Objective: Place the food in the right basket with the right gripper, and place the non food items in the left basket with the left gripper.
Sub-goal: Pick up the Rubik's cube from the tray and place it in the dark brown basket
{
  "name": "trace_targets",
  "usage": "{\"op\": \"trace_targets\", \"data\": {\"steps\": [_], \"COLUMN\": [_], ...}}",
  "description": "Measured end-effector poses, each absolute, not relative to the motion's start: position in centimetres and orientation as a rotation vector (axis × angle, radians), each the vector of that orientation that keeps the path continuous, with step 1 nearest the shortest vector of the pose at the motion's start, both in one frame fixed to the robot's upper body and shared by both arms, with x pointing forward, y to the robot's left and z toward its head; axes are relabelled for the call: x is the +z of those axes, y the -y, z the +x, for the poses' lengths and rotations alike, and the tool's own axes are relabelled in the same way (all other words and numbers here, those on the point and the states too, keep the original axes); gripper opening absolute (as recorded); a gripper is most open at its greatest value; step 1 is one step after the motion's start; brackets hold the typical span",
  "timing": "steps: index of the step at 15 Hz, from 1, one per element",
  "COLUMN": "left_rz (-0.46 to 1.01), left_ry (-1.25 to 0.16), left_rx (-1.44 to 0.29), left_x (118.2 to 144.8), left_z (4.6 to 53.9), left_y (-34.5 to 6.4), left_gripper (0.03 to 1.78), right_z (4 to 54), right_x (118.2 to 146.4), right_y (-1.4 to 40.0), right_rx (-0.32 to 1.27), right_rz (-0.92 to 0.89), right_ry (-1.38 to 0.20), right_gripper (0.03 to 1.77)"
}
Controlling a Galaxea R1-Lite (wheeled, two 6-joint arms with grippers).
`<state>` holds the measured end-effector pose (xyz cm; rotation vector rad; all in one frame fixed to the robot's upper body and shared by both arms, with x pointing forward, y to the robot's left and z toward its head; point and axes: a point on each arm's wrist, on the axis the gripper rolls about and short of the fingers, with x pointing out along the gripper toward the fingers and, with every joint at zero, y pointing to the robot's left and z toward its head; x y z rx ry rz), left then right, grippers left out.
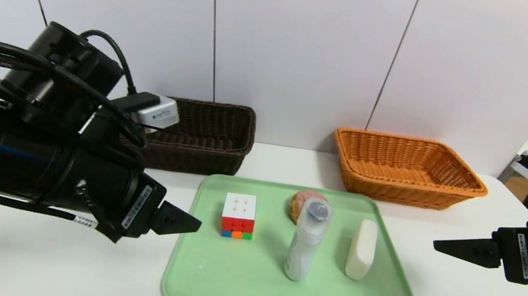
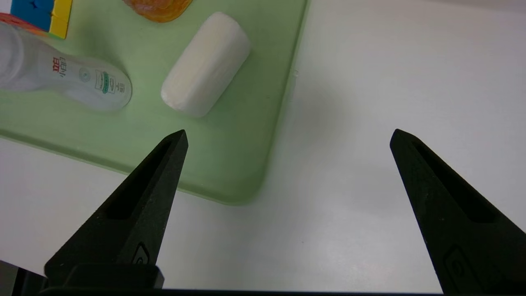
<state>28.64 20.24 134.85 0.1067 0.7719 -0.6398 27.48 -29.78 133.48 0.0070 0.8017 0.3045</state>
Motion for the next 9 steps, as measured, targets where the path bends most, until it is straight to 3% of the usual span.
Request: {"op": "trace_targets", "data": {"steps": [5,9], "left_rz": [0.119,0.150], "left_ry": [-0.707,-0.754], "left_rx": [-0.726,-0.696], "left_x": [134.2,134.1], "left_z": [29.7,30.9], "left_y": [-17.2,-14.2], "left_gripper": [1.69,1.69], "right_z": [27.9,28.3], "right_x": [133.2,132.9], "right_y": [28.9,28.4], "right_rx": [0.342,0.355], "right_rz": [-0.010,-0.017], "right_ry": [-0.819,-0.832], "right_gripper": [1.70,1.70]}}
